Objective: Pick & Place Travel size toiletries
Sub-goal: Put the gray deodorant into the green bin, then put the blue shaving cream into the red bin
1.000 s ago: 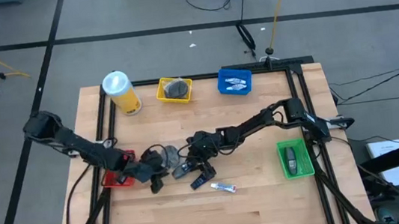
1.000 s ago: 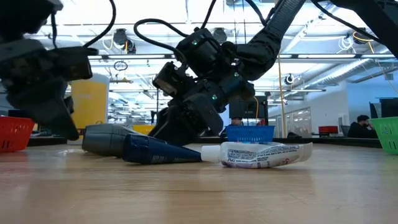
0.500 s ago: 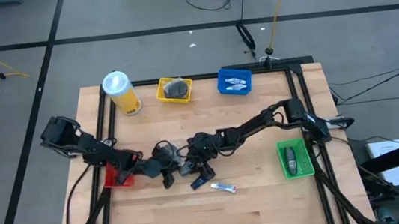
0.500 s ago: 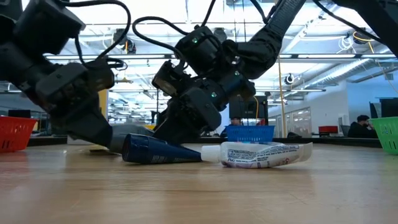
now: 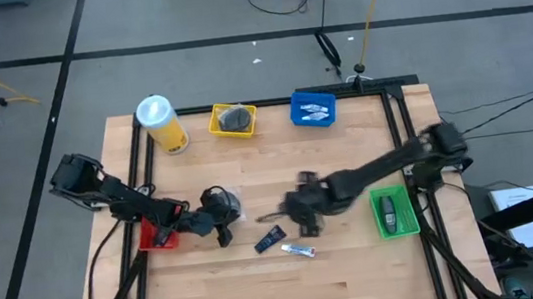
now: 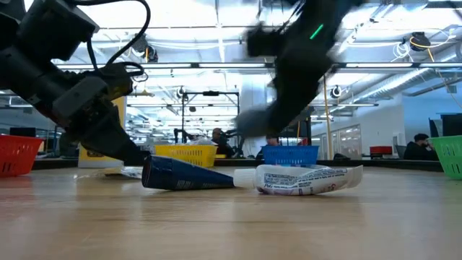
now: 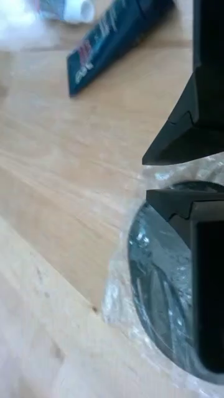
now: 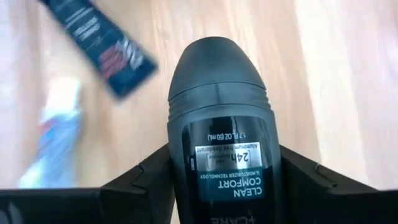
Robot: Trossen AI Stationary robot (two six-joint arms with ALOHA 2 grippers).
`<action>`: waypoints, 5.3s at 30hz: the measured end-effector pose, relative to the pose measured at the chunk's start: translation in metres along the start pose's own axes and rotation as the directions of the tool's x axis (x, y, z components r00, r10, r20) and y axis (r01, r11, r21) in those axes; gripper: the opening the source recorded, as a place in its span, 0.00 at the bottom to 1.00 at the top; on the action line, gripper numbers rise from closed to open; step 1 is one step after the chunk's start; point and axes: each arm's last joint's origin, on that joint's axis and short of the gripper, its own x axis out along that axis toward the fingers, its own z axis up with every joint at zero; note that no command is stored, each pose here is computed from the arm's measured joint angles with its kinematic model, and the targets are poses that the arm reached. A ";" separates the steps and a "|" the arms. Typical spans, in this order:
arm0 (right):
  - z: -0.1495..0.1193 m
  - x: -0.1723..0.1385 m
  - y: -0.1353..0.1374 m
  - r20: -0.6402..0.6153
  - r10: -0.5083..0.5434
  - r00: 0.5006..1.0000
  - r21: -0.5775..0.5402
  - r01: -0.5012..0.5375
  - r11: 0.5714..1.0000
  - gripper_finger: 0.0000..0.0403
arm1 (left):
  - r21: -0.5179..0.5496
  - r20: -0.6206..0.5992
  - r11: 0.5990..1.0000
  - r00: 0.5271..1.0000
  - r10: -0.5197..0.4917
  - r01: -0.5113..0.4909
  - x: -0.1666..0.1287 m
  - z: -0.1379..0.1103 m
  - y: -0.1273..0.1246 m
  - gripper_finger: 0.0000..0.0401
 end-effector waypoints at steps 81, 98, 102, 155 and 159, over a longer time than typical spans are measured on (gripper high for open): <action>-0.231 -0.066 -0.009 -0.255 0.002 0.967 0.691 0.181 0.700 0.74 | 0.205 0.204 0.968 0.961 -0.185 0.143 0.003 0.043 -0.023 0.18; -0.210 -0.102 -0.027 0.283 0.014 0.959 0.646 -0.201 0.736 0.80 | 0.206 0.206 0.969 0.962 -0.180 0.137 0.004 0.044 -0.021 0.18; -0.182 -0.105 -0.015 0.479 0.077 0.874 0.453 -0.321 0.832 0.78 | 0.213 0.230 0.967 0.955 -0.187 0.138 0.003 0.047 -0.022 0.18; -0.087 -0.011 0.007 0.562 0.188 0.805 -0.164 -0.114 0.980 0.78 | 0.250 0.118 0.968 0.991 -0.057 0.026 -0.043 0.069 -0.045 0.18; -0.078 0.016 0.010 0.598 0.331 0.730 -0.276 -0.201 0.940 0.78 | 0.254 0.019 0.966 0.999 -0.045 0.039 -0.058 0.067 -0.056 0.18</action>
